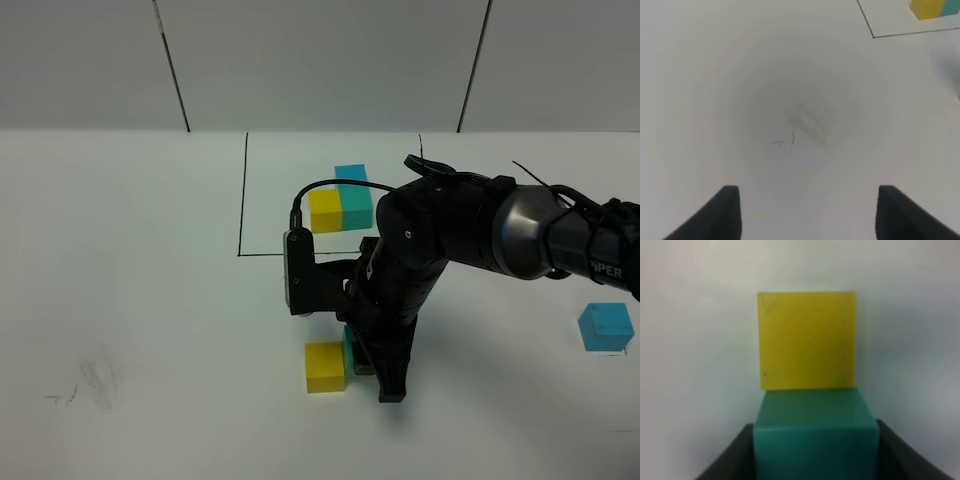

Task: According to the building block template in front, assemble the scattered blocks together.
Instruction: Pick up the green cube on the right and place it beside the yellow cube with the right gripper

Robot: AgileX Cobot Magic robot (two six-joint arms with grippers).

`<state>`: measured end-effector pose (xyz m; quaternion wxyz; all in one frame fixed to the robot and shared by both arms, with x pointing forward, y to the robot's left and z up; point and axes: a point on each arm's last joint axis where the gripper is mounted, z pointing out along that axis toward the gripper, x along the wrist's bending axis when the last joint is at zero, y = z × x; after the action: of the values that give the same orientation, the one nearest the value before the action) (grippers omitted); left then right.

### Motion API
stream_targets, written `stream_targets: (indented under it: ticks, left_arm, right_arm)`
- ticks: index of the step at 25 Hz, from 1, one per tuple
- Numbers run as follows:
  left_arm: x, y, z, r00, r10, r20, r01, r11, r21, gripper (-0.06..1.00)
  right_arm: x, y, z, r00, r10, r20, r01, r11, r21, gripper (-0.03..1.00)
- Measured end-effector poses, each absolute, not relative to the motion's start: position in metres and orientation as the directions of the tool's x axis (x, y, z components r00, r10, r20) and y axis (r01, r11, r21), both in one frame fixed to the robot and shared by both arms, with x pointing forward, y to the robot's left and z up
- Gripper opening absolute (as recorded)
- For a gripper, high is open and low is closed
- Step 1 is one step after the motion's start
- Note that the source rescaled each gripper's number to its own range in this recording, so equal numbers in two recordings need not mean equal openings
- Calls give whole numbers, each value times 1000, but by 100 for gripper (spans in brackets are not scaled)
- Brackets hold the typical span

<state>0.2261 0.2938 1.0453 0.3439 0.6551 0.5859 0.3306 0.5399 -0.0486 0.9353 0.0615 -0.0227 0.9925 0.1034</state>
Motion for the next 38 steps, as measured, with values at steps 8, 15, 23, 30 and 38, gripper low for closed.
stream_targets:
  ticks: [8, 15, 23, 30, 38]
  left_arm:
    - [226, 294, 1045, 95, 995, 30, 540, -77, 838, 29]
    - [226, 294, 1045, 96, 995, 31, 541, -78, 838, 29]
    - [226, 294, 1045, 95, 995, 30, 541, -77, 838, 29]
    - [226, 294, 1045, 97, 995, 33, 541, -80, 837, 29]
    - [226, 294, 1045, 97, 995, 33, 541, -80, 837, 29]
  right_arm:
    - [542, -47, 928, -991, -34, -129, -60, 978, 201, 23]
    - [544, -46, 916, -992, -36, -119, -59, 980, 192, 23]
    - [544, -45, 904, -995, -36, -91, -52, 982, 181, 23]
    - [544, -45, 903, -995, -35, -90, -51, 982, 181, 23]
    - [546, -43, 904, -995, -34, -89, -49, 982, 181, 23]
